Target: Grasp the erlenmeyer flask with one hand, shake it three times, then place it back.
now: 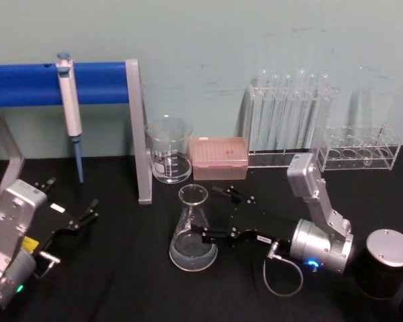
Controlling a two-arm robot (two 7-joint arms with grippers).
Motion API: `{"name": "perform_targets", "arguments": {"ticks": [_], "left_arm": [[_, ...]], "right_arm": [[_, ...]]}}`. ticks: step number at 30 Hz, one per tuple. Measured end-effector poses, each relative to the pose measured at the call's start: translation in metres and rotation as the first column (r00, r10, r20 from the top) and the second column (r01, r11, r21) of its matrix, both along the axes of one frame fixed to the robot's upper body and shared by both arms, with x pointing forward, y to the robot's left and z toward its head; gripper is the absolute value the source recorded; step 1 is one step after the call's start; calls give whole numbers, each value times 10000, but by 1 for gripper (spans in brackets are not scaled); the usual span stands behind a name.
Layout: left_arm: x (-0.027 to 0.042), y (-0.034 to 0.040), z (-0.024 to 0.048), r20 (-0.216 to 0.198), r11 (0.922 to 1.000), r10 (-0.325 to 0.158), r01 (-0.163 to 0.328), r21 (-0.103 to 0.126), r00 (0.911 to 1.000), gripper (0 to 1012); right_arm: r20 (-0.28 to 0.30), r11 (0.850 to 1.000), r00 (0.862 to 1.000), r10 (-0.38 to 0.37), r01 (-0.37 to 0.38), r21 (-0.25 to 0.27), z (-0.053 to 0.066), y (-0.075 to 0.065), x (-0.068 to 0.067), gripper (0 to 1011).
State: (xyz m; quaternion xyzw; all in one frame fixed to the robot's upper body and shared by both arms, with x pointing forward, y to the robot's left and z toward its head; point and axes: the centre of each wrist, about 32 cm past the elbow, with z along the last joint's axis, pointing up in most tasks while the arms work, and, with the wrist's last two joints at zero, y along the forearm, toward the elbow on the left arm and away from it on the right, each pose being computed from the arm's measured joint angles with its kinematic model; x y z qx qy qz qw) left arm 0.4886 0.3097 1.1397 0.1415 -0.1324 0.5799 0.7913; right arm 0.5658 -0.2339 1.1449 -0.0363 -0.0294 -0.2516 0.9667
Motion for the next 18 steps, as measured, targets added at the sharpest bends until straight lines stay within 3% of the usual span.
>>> {"name": "perform_targets", "arguments": {"ticks": [18], "left_arm": [[0,0,0,1,10000,0,0,-1,10000,1001]], "right_arm": [[-150,9992,9991,-396,394,-76,-23,250,4,1000]]}}
